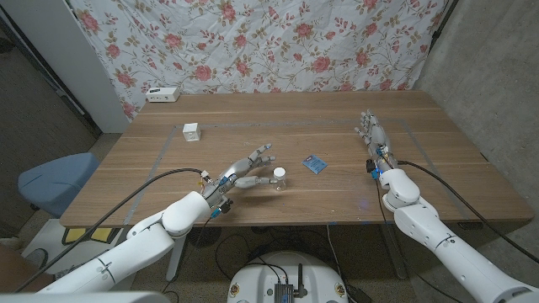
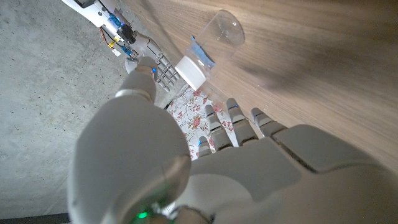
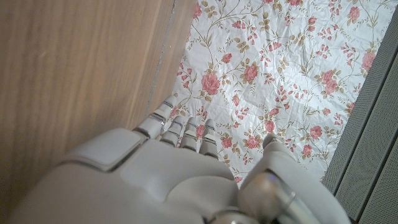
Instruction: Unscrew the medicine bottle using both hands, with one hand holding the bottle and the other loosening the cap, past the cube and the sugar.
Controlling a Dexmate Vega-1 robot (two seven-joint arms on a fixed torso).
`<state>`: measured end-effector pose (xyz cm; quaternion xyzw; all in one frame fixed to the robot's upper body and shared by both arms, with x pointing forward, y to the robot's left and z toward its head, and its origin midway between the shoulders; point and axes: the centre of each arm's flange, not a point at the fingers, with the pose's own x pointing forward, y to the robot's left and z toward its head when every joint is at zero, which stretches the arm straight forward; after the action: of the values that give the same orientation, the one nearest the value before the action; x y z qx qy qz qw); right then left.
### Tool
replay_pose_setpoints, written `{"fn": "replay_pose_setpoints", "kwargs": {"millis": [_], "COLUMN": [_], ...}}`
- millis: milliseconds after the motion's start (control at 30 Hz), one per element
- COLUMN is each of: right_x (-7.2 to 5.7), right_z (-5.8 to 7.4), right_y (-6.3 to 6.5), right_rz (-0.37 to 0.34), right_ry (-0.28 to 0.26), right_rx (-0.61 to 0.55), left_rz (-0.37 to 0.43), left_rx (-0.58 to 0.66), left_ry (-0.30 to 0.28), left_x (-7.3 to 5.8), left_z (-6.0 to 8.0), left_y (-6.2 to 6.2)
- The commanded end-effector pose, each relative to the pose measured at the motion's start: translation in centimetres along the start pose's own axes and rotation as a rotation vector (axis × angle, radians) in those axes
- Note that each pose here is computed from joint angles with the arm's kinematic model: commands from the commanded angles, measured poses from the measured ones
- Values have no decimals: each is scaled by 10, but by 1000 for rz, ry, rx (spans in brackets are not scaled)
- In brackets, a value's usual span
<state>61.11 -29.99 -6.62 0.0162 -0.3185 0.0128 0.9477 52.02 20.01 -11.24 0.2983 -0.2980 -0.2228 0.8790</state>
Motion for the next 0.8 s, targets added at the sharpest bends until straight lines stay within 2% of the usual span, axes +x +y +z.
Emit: {"fn": "replay_pose_setpoints", "kwargs": {"millis": [33, 467, 800], "right_x": [-8, -14, -18], "right_z": [-5, -8, -11], "right_y": [0, -3, -5], "right_rz": [-13, -25, -32], "right_ry": [0, -6, -8], "right_rx": [13, 23, 31], "left_rz": [-27, -21, -28], "left_rx": [71, 123, 133], "left_ry": [4, 20, 20], "left_x": [2, -2, 3], "left_z": [-3, -9, -11], "left_y": [-4, -11, -13]}}
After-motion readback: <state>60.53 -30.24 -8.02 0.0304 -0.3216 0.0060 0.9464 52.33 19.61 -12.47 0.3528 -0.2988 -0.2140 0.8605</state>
